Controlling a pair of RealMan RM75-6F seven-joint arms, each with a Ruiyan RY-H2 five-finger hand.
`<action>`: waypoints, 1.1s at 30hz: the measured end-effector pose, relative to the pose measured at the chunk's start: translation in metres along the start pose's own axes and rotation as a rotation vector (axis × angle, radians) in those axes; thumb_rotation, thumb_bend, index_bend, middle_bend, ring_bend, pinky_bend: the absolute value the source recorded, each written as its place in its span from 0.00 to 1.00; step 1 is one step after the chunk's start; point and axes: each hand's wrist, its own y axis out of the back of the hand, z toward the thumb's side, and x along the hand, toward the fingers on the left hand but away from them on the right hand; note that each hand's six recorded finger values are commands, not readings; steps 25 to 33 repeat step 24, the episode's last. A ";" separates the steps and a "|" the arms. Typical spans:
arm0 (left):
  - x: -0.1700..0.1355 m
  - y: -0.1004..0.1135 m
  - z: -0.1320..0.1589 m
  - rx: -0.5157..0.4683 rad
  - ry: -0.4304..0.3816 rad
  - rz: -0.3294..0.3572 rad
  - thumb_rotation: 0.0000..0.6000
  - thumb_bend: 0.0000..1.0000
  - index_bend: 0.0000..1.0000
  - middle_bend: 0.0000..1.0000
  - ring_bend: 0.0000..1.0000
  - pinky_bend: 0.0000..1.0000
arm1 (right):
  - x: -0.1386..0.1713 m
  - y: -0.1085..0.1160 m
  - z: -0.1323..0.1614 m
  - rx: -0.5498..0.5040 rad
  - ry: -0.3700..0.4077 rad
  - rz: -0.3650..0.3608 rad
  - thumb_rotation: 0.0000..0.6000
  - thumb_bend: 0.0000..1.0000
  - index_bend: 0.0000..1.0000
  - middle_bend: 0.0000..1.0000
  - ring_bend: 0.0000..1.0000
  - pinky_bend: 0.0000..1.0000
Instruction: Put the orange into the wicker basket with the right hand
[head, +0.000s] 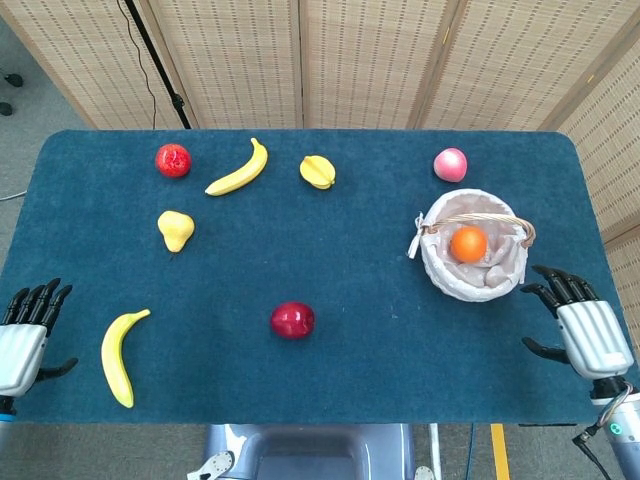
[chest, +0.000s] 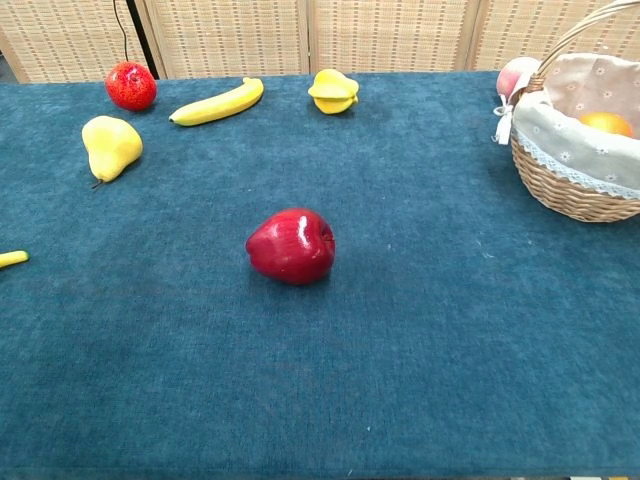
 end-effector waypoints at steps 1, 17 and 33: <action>0.000 0.001 0.000 0.001 -0.002 0.003 1.00 0.00 0.00 0.00 0.00 0.00 | 0.002 -0.003 -0.005 0.011 -0.014 0.002 1.00 0.08 0.30 0.16 0.17 0.18; -0.004 0.003 0.004 0.013 -0.019 0.015 1.00 0.00 0.00 0.00 0.00 0.00 | 0.026 -0.026 -0.075 0.130 -0.231 -0.018 1.00 0.08 0.31 0.15 0.17 0.16; -0.004 0.002 0.003 0.015 -0.014 0.013 1.00 0.00 0.00 0.00 0.00 0.00 | 0.026 -0.024 -0.072 0.107 -0.209 -0.032 1.00 0.08 0.31 0.15 0.17 0.16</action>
